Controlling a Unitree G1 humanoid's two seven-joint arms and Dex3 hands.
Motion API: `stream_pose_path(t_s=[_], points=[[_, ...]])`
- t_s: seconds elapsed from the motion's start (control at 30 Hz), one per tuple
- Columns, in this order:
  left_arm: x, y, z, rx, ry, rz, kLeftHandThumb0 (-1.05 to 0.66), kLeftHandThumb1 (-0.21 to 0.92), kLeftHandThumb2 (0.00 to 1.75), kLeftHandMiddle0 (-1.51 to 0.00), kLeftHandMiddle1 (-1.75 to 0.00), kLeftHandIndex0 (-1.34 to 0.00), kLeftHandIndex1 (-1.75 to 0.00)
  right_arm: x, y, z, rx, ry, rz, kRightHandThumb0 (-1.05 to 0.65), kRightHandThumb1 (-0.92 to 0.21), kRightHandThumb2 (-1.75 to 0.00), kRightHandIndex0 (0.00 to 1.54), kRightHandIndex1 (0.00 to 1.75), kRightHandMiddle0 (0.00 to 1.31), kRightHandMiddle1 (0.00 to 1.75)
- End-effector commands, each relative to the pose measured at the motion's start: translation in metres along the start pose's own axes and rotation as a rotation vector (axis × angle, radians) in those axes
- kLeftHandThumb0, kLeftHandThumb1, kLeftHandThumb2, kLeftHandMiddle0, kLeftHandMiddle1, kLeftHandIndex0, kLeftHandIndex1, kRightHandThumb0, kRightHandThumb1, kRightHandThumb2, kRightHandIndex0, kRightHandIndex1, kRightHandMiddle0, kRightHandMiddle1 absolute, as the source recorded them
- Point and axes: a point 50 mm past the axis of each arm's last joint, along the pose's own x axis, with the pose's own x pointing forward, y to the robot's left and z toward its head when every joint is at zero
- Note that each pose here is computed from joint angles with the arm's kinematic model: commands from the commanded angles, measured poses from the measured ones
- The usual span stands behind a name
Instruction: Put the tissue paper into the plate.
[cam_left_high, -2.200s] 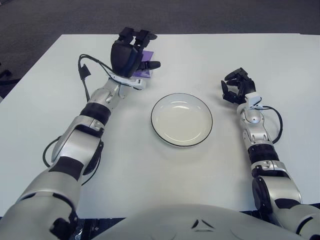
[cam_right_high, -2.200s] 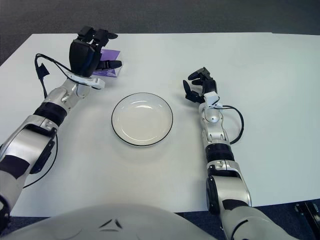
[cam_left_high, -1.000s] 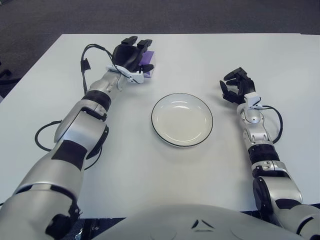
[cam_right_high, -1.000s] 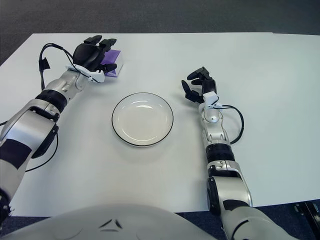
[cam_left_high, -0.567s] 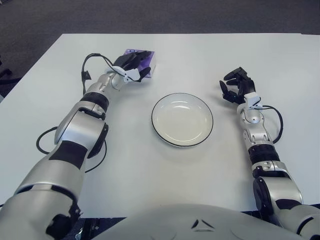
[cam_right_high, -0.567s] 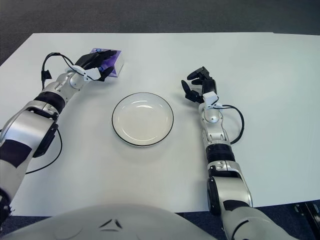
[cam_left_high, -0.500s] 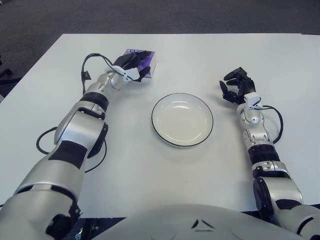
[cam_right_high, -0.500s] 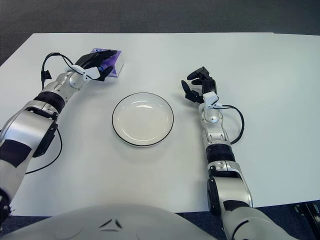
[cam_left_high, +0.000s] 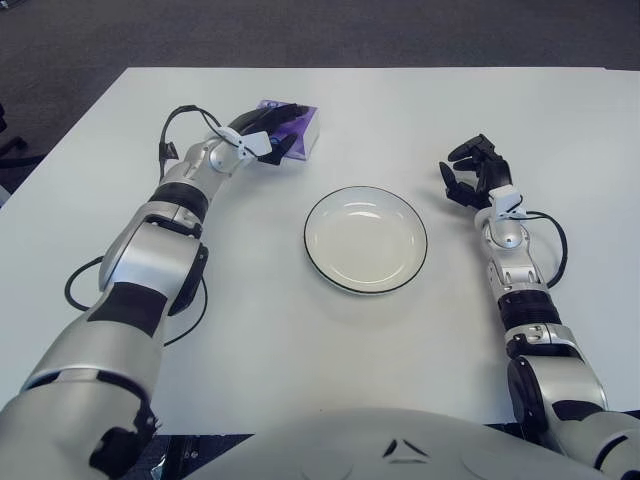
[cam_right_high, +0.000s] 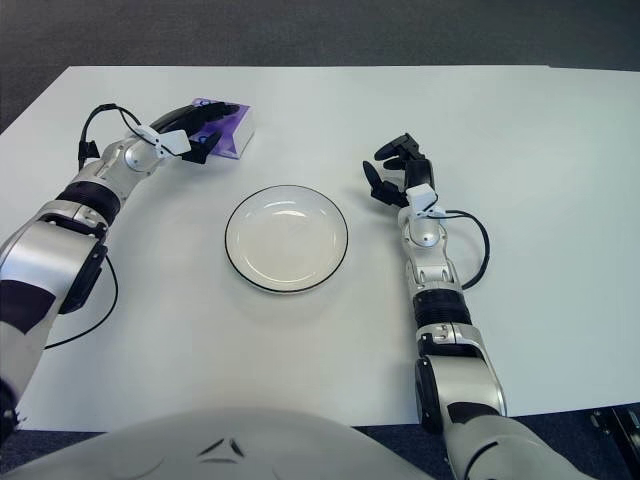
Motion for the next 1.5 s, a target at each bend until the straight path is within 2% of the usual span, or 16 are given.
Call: stream_pose_path(t_s=[0.0, 0.17, 0.33, 0.5, 0.57, 0.7, 0.77, 0.97, 1.47], points=[[-0.015, -0.013, -0.006, 0.005, -0.061, -0.066, -0.89, 0.92, 1.16, -0.50, -0.02, -0.34, -0.05, -0.045, 0.012, -0.051, -0.014, 0.211, 0.049, -0.39, -0.71, -0.70, 0.74, 1.67, 0.43, 1.62], [-0.029, -0.010, 0.004, 0.080, -0.191, -0.061, -0.89, 0.92, 1.16, -0.53, -0.02, -0.35, -0.05, -0.045, 0.012, -0.051, -0.018, 0.209, 0.056, -0.38, -0.73, -0.66, 0.74, 1.66, 0.43, 1.61], [-0.041, -0.012, 0.010, 0.225, -0.243, -0.051, -0.91, 0.92, 1.18, -0.62, -0.03, -0.38, -0.05, -0.045, 0.012, -0.050, -0.023, 0.208, 0.061, -0.38, -0.74, -0.65, 0.74, 1.65, 0.43, 1.60], [-0.056, -0.016, 0.009, 0.355, -0.247, -0.031, -0.95, 0.92, 1.25, -0.80, -0.04, -0.42, -0.04, -0.045, 0.012, -0.050, -0.031, 0.209, 0.066, -0.38, -0.74, -0.64, 0.73, 1.65, 0.44, 1.60], [-0.062, -0.017, 0.008, 0.380, -0.238, -0.021, -0.97, 0.92, 1.28, -0.92, -0.05, -0.44, -0.03, -0.045, 0.012, -0.049, -0.033, 0.209, 0.067, -0.38, -0.74, -0.63, 0.73, 1.65, 0.44, 1.60], [-0.068, -0.019, 0.010, 0.414, -0.222, -0.003, -0.99, 0.92, 1.32, -1.02, -0.07, -0.46, -0.03, -0.046, 0.011, -0.049, -0.037, 0.210, 0.068, -0.38, -0.76, -0.60, 0.73, 1.64, 0.44, 1.58], [-0.070, -0.019, 0.012, 0.430, -0.219, 0.000, -0.99, 0.92, 1.33, -1.01, -0.05, -0.46, -0.03, -0.046, 0.010, -0.049, -0.038, 0.210, 0.069, -0.38, -0.77, -0.58, 0.73, 1.64, 0.44, 1.58], [-0.072, -0.018, 0.018, 0.472, -0.213, 0.012, -1.01, 0.92, 1.34, -0.83, 0.00, -0.45, -0.01, -0.045, 0.009, -0.049, -0.043, 0.212, 0.072, -0.38, -0.78, -0.56, 0.72, 1.63, 0.44, 1.57], [-0.063, -0.018, 0.024, 0.522, -0.215, 0.129, -0.98, 0.92, 1.28, -0.54, 0.00, -0.45, -0.01, -0.046, 0.009, -0.050, -0.049, 0.214, 0.078, -0.38, -0.79, -0.55, 0.72, 1.63, 0.44, 1.57]])
